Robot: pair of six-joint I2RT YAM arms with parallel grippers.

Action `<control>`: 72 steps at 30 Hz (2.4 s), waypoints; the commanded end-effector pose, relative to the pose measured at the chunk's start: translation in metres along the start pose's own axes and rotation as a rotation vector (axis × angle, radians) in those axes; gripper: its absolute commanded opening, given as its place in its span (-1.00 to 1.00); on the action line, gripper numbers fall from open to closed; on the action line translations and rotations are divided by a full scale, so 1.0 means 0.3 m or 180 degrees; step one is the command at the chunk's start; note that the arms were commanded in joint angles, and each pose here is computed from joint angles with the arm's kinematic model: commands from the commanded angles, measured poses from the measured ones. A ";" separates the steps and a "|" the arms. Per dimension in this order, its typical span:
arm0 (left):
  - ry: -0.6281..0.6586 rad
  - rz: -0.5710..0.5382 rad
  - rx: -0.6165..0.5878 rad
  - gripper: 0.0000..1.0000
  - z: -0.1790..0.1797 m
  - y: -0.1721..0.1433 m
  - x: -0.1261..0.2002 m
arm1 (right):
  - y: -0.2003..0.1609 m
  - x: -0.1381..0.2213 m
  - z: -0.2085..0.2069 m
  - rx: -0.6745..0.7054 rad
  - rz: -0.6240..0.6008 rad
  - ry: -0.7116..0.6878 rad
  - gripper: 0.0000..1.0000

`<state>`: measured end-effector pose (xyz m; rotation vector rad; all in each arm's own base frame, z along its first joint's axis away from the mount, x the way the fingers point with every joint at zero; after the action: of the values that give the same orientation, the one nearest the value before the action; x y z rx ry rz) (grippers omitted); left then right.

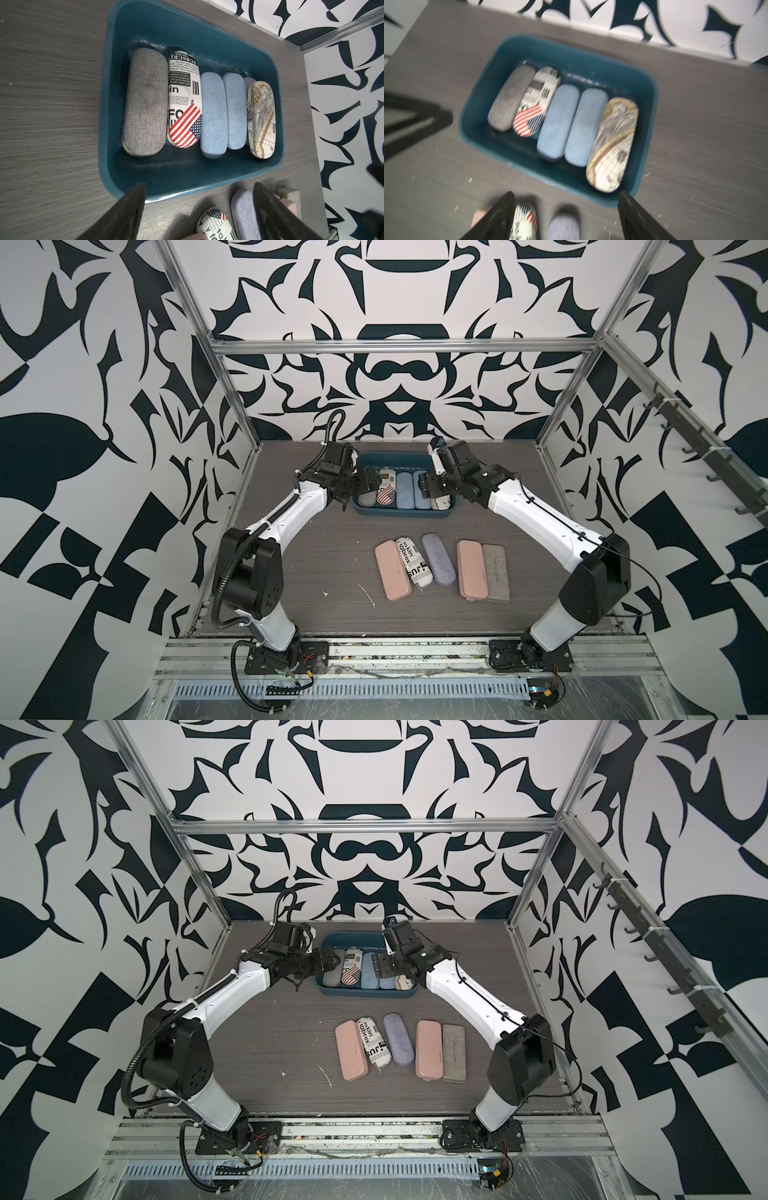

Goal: Put the glasses cases into the storage boxes
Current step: Pick up the glasses case at the center of the board, then place the glasses case in the storage box.

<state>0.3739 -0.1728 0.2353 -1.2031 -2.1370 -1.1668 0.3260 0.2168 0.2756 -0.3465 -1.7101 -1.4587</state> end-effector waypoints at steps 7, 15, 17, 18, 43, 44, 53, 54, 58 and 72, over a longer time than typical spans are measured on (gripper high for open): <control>0.0026 0.0279 0.0328 0.68 -0.007 -0.227 0.119 | -0.155 0.079 -0.017 -0.0161 -0.0009 -0.0135 0.62; 0.0277 0.1039 0.0363 0.77 0.028 -0.531 0.052 | -0.104 0.054 -0.141 -0.0430 -0.0267 -0.0277 0.63; 0.0363 0.1166 0.0390 0.78 0.049 -0.566 0.031 | -0.083 0.052 -0.161 -0.0458 -0.0341 -0.0278 0.63; 0.0368 0.1225 0.0423 0.78 0.056 -0.578 0.022 | -0.075 0.049 -0.167 -0.0460 -0.0375 -0.0281 0.63; 0.0377 0.1643 0.0459 0.49 0.053 -0.701 -0.135 | -0.127 0.021 -0.227 -0.0700 -0.0474 -0.0138 0.63; 0.0376 0.1636 0.0461 0.42 0.050 -0.698 -0.129 | -0.128 0.021 -0.228 -0.0705 -0.0473 -0.0136 0.63; 0.0383 0.1215 0.0130 0.23 -0.070 -0.552 0.037 | -0.136 0.017 -0.247 -0.0744 -0.0448 -0.0172 0.63; 0.0363 0.1103 0.0056 0.24 -0.097 -0.520 0.066 | -0.137 0.018 -0.253 -0.0756 -0.0446 -0.0185 0.63; 0.0391 0.0675 -0.0336 0.25 -0.188 -0.385 0.138 | -0.143 0.021 -0.274 -0.0791 -0.0448 -0.0233 0.62; 0.0119 0.0306 -0.0545 0.27 -0.342 0.019 -0.141 | -0.161 0.069 -0.321 -0.0893 -0.0504 -0.0336 0.62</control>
<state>0.3857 -0.2710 0.2620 -1.2945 -1.9773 -1.2924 0.3230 0.1127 0.2464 -0.4701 -1.6434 -1.7949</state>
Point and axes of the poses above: each gripper's point midway between its finger pads, its own x axis back along the fingers, its own z axis along the line the jaws close on, y = z × x, the point moved 8 cm from there along x, back along the fingers, and after that the axes turned 5 degrees about x, right-handed, at the moved point
